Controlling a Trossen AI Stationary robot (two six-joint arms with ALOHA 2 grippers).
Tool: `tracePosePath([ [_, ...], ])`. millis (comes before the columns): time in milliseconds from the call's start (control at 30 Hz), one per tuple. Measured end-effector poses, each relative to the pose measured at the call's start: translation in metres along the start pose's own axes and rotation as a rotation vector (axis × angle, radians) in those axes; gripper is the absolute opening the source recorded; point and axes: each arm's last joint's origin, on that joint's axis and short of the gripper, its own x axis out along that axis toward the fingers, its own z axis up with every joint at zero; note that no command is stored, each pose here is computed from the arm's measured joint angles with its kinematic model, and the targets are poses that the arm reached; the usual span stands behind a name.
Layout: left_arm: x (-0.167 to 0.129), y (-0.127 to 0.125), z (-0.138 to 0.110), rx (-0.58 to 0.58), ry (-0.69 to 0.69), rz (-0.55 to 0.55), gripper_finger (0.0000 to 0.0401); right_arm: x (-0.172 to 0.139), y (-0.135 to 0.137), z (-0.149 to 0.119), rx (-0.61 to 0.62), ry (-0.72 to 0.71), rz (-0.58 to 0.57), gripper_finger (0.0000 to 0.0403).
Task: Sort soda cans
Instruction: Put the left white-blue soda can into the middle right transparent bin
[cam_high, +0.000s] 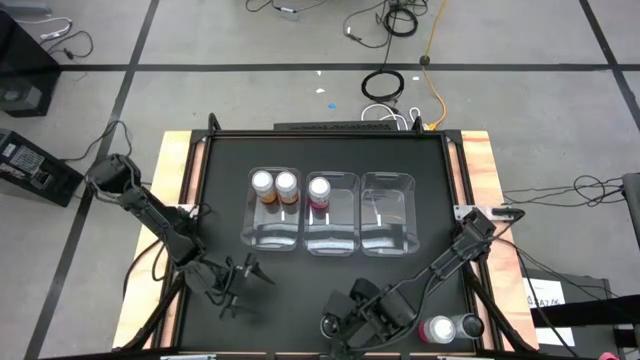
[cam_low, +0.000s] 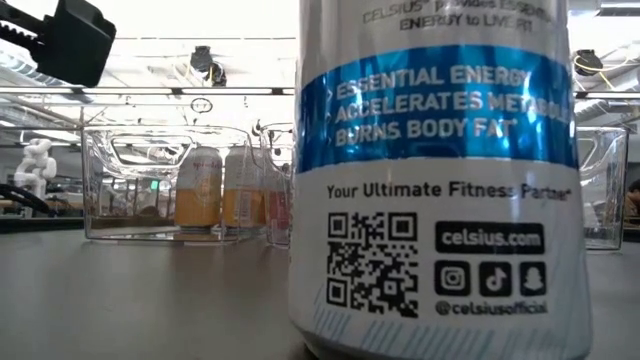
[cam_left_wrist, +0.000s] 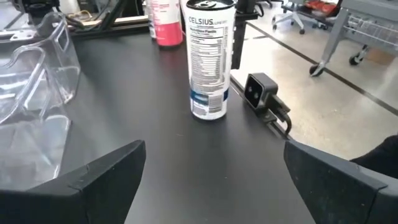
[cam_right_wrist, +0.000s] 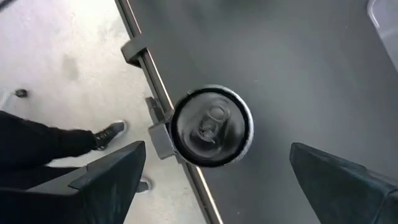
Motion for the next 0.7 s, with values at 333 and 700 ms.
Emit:
tracePosePath([
  [333,0.0,0.0,-0.001,0.003,0.007,0.001,0.039,0.011,-0.001,-0.001,-0.101,-0.031,-0.057,0.039],
  [700,0.0,0.0,-0.001,0.004,0.011,0.002,0.039,0.051,0.004,-0.007,-0.154,0.005,-0.09,0.039],
])
